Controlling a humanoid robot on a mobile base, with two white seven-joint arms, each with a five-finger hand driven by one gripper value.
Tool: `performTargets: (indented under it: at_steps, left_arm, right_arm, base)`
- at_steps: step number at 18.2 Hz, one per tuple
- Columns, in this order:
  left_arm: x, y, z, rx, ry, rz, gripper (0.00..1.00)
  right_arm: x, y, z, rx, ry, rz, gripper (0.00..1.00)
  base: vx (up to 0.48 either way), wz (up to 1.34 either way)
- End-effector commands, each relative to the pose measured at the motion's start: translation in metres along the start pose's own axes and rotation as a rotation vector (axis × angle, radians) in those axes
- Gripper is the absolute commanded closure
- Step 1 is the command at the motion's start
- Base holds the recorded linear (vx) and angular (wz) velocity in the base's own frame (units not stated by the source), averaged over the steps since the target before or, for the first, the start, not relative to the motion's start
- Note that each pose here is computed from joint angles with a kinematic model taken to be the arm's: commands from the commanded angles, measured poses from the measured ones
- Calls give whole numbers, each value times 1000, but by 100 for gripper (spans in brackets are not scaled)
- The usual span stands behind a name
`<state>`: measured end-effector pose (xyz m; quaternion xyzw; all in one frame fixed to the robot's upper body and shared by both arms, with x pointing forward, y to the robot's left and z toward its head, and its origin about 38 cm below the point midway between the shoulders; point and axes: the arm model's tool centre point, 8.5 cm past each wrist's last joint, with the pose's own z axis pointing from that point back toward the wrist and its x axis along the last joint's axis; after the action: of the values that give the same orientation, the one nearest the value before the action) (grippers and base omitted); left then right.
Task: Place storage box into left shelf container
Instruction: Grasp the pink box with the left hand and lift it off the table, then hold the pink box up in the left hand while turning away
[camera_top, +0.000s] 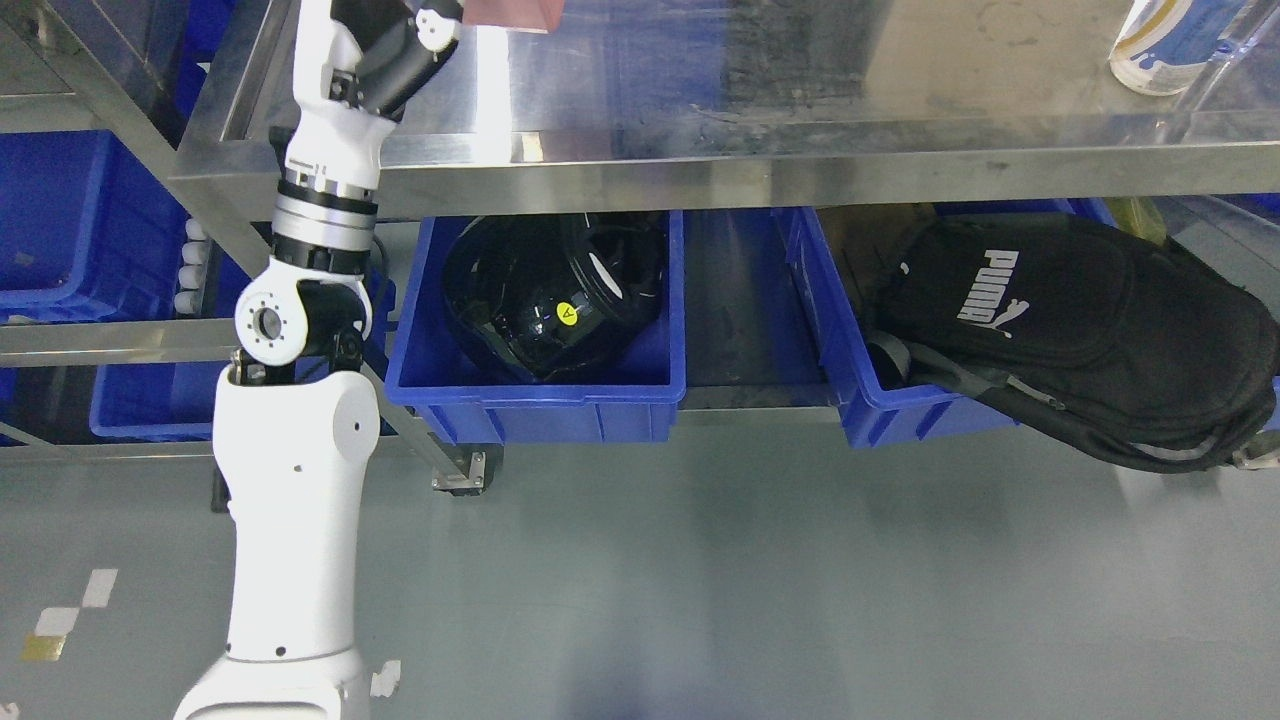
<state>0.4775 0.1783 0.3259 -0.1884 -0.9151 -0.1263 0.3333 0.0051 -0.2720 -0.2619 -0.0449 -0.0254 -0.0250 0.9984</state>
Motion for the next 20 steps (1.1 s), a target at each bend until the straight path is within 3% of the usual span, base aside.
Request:
performTargets:
  at_steps: [1,11,20]
  left_arm:
    - [36,-39,34,-59,-105,7,97]
    - [27,-25,61,-3,-58,-3,97]
    - [14,-50,76,-44,-27,40,97]
  right_arm:
    - [9,-11,0,-18,-22,-21,0]
    - [10,-11,0,-20,-23,-21,0]
    - [10,-11,0,-20,-23,-21,0]
  base:
    - [1,10]
    - [7,75]
    - [0,797]
